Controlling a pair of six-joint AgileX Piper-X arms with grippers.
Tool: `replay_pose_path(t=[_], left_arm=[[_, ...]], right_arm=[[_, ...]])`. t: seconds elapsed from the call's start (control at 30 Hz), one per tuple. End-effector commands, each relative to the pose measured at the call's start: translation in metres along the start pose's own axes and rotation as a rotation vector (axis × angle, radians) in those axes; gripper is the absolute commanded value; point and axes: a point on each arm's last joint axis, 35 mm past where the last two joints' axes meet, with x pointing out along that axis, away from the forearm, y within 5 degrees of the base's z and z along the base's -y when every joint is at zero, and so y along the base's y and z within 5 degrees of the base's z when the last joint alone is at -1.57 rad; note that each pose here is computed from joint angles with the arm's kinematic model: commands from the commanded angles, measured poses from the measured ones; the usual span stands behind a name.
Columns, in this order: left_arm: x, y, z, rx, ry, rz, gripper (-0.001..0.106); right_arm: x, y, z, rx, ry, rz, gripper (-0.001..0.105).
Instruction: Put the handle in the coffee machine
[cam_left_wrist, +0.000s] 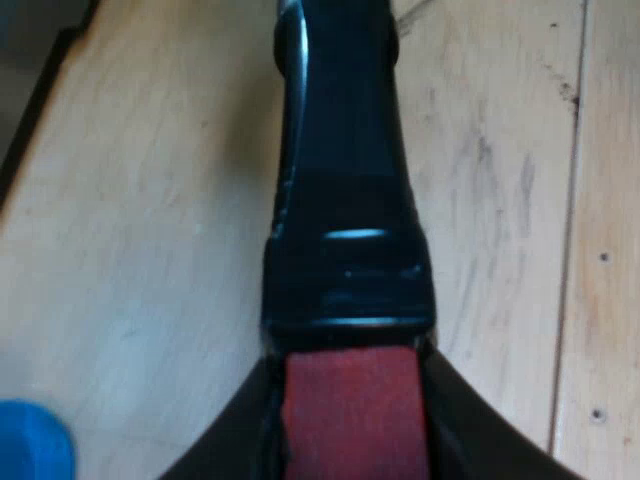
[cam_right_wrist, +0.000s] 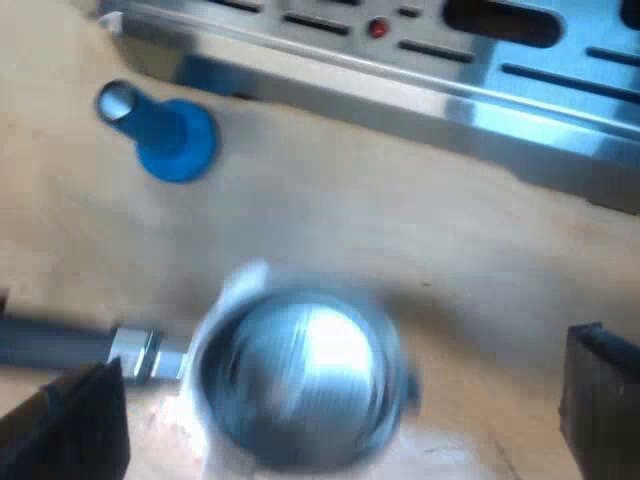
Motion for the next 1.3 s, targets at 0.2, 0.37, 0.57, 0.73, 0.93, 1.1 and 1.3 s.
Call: replay_pose_path(t=[0.2,0.37,0.57,0.73,0.93,1.1,1.3], left_arm=[[-0.020,0.022,-0.001,-0.101,-0.106,0.086,0.000],[-0.024,0.026,-0.007,-0.094,-0.092,0.109,0.000],[-0.026,0.027,-0.009,-0.122,-0.105,0.089,0.000],[-0.033,0.035,-0.014,-0.176,-0.125,0.143,0.000],[-0.042,0.043,-0.020,-0.222,-0.152,0.196,0.000],[-0.047,0.046,-0.023,-0.203,-0.158,0.232,0.000],[-0.054,0.051,-0.028,-0.208,-0.201,0.245,0.000]], right_arm=[[-0.010,0.019,-0.003,-0.067,-0.063,-0.073,0.087],[-0.015,0.036,-0.001,-0.078,-0.180,-0.139,0.087],[-0.019,0.050,0.002,-0.080,-0.291,-0.207,0.087],[-0.013,0.065,0.001,-0.105,-0.333,-0.233,0.087],[0.006,0.081,0.007,-0.107,-0.357,-0.226,0.087],[0.028,0.094,0.015,-0.084,-0.400,-0.233,0.087],[0.050,0.110,0.017,-0.099,-0.457,-0.317,0.087]])
